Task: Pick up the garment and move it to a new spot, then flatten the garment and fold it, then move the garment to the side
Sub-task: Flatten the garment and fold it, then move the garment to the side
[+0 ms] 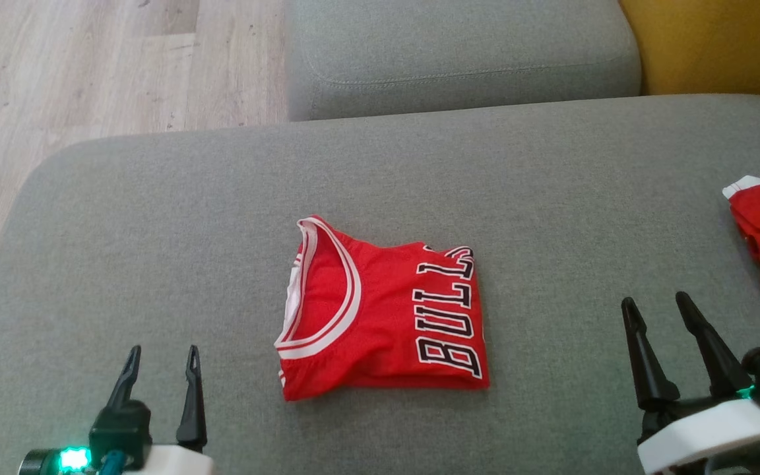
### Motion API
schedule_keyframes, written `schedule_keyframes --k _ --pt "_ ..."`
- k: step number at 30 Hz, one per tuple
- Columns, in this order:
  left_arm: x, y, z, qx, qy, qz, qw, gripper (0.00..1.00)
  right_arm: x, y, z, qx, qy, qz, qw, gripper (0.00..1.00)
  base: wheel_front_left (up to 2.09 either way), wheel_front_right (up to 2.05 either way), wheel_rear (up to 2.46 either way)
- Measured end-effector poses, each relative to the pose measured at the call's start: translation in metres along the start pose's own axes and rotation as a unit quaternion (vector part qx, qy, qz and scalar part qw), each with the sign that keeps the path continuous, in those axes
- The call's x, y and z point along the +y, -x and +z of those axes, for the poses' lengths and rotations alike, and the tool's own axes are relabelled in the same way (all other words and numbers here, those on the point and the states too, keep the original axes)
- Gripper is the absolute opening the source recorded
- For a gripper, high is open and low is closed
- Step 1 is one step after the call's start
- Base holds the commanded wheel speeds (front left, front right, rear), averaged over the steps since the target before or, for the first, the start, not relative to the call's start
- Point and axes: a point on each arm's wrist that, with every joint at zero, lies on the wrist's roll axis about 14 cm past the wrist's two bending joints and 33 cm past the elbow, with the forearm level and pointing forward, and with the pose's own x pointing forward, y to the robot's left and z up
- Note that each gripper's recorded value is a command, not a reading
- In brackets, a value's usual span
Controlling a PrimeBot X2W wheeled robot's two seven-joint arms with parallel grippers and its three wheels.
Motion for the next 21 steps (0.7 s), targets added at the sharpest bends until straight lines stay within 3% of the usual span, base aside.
schedule_keyframes --k 21 --pt "0.0048 0.0021 -0.0014 0.002 0.007 0.010 1.000 1.00 0.0025 -0.0031 -0.0053 0.021 -0.002 0.004 1.000 1.00 0.00 0.00 0.00"
